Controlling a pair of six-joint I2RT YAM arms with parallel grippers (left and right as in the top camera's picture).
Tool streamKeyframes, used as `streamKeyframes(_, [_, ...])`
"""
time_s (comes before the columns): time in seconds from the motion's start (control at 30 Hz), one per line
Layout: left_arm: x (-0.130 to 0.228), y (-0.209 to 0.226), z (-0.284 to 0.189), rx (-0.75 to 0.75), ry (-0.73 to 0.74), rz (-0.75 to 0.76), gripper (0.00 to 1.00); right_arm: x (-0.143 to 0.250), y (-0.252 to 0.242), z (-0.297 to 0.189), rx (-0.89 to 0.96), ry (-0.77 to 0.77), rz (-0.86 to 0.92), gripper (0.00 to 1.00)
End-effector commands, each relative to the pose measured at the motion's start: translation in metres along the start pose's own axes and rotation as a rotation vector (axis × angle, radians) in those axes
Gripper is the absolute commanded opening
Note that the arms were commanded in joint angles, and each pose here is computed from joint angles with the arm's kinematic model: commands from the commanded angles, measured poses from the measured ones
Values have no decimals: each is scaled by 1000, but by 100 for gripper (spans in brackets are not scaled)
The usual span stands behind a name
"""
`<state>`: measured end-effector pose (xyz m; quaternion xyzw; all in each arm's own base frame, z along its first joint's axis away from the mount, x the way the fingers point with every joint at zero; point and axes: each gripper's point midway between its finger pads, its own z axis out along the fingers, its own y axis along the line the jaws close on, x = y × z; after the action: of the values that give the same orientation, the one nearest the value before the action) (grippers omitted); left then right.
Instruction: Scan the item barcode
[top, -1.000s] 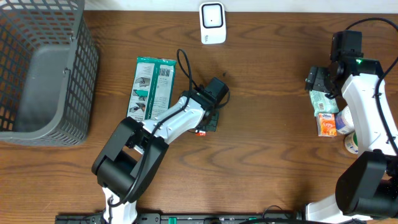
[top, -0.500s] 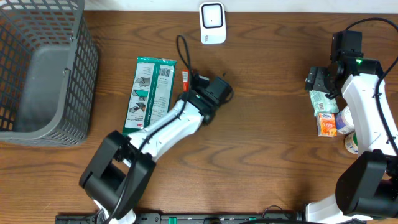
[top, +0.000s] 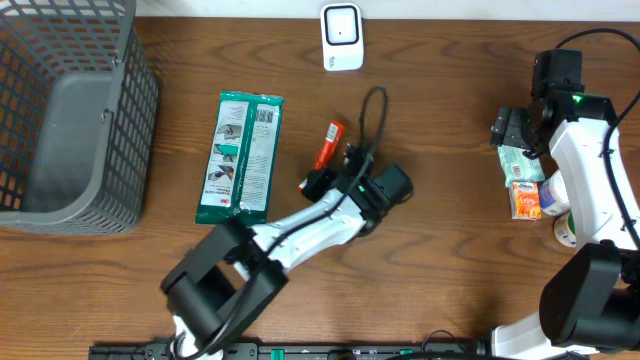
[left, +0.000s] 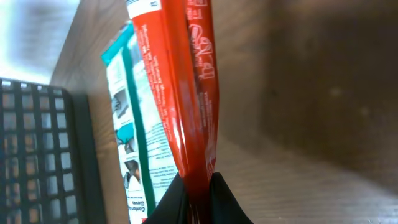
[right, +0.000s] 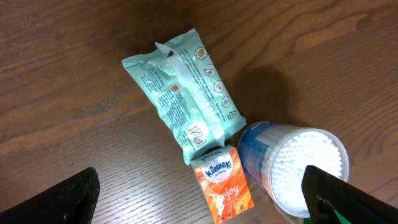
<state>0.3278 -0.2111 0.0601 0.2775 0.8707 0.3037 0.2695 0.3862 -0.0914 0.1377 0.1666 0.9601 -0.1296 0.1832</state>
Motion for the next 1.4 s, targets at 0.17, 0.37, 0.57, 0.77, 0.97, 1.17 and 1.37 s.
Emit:
streamKeyframes(0.17, [10,-32,-6,92,13,155,56,-7,-3,-9,-2,-31,28,99])
streamKeyframes(0.37, [-6,-13,-27,109,-51,99,79,-7,-3,-9,-2,-31,28,99])
streamKeyframes(0.57, [-16,-26,-53,446,-66,-12,94,-7,-3,-9,-2,-31,28,99])
streamKeyframes(0.77, [-5,-33,-32,694,55,-117,81,-8,-3,-9,-2,-31,28,99])
streamKeyframes(0.97, [15,-23,13,694,176,-181,69,-8,-3,-9,-2,-31,28,99])
streamKeyframes(1.17, [18,-35,13,969,204,-219,69,-7,-3,-9,-2,-31,28,99])
streamKeyframes(1.37, [25,-28,30,989,226,-256,70,-7,-3,-9,-2,-31,28,99])
